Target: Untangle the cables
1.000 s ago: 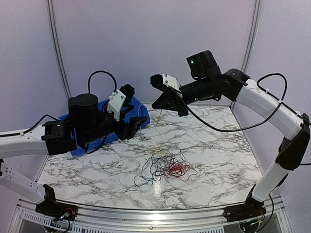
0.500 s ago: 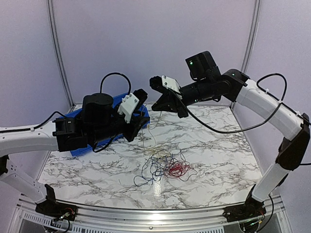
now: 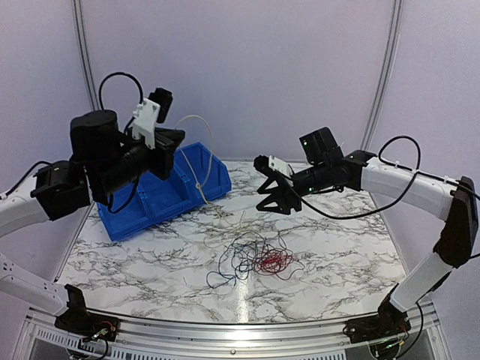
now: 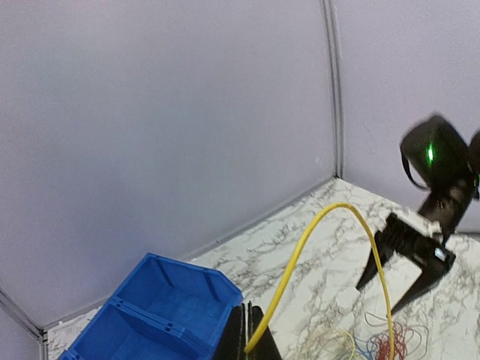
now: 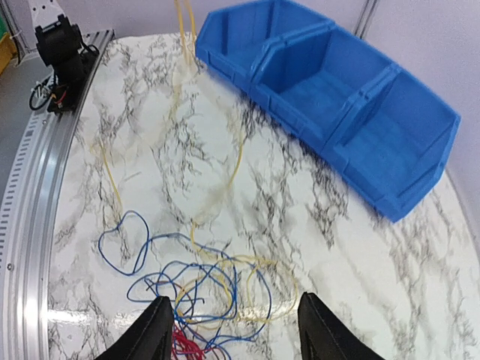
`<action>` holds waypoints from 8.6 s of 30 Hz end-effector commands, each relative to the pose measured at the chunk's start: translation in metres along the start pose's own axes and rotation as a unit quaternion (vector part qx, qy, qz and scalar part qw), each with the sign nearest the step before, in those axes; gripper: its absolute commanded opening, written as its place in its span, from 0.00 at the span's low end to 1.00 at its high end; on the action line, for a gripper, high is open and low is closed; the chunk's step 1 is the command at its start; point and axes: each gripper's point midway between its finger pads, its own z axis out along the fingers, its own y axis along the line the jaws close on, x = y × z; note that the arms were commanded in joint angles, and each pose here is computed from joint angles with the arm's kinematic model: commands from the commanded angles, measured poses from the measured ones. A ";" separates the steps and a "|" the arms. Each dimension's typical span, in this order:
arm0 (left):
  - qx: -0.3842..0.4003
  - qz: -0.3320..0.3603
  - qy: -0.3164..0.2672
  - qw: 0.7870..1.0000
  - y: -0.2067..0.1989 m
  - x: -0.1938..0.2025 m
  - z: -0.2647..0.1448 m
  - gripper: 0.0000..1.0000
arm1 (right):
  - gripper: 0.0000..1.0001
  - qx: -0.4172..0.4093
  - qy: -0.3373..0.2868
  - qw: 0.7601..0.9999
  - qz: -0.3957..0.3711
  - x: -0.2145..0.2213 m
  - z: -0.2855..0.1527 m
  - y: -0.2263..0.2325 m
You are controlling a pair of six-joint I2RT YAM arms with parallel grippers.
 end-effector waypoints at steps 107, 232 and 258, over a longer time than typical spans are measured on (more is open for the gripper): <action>-0.368 -0.201 0.385 0.822 0.297 0.302 -0.022 0.46 | 0.58 0.056 0.066 0.996 0.016 0.111 0.038 -0.017; 0.011 -0.266 0.065 0.962 -0.017 0.082 0.056 0.00 | 0.61 -0.039 0.171 0.978 0.112 0.194 0.094 0.006; 0.119 -0.220 -0.100 0.963 -0.010 -0.153 -0.044 0.00 | 0.00 -0.040 0.200 0.967 0.150 0.208 0.098 -0.004</action>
